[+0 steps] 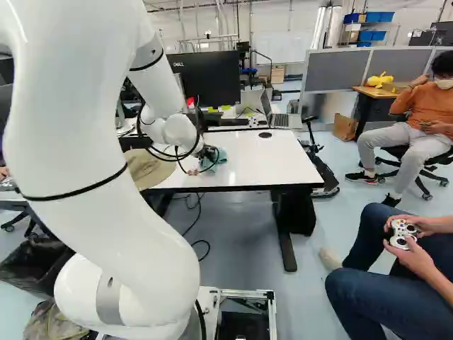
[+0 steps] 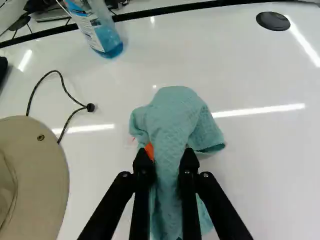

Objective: Clean the table with the green towel

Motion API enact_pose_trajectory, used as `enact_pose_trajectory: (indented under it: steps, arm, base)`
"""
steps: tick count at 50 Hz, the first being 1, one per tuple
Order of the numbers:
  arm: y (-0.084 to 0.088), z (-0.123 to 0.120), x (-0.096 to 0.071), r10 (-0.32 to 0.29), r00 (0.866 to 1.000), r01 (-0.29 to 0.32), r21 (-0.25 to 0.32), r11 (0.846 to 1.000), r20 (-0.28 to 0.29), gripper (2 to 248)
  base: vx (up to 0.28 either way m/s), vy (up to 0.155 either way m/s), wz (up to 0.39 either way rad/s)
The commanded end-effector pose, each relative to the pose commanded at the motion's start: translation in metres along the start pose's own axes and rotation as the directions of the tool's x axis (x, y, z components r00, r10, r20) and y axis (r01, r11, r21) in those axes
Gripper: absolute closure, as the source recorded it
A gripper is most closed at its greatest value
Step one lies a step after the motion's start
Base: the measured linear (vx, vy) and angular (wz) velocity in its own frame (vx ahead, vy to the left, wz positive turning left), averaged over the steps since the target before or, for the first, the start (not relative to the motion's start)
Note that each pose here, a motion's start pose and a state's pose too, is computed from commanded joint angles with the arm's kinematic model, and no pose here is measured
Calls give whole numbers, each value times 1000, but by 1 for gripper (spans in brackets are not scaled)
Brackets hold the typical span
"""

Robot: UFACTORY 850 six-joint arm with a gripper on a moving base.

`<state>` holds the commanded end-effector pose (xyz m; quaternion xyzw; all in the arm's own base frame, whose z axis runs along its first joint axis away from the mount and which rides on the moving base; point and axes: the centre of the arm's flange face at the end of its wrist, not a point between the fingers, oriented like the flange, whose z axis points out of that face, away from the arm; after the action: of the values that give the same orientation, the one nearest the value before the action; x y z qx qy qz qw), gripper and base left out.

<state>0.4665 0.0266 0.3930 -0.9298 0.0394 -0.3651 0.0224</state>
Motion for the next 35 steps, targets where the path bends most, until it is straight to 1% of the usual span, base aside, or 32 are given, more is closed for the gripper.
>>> enact_pose_trajectory:
  steps: [10, 18, 35]
  arm:
    - [-13, 10, 9, -17, 1000, 17, 16, 1000, -3, 188]
    - [-25, 15, 12, -34, 999, 34, 33, 999, -5, 188]
    - [-52, 15, 9, -74, 997, 74, 70, 995, -4, 188]
  base:
    - [0, 0, 0]
    - [0, 0, 0]
    - [0, 0, 0]
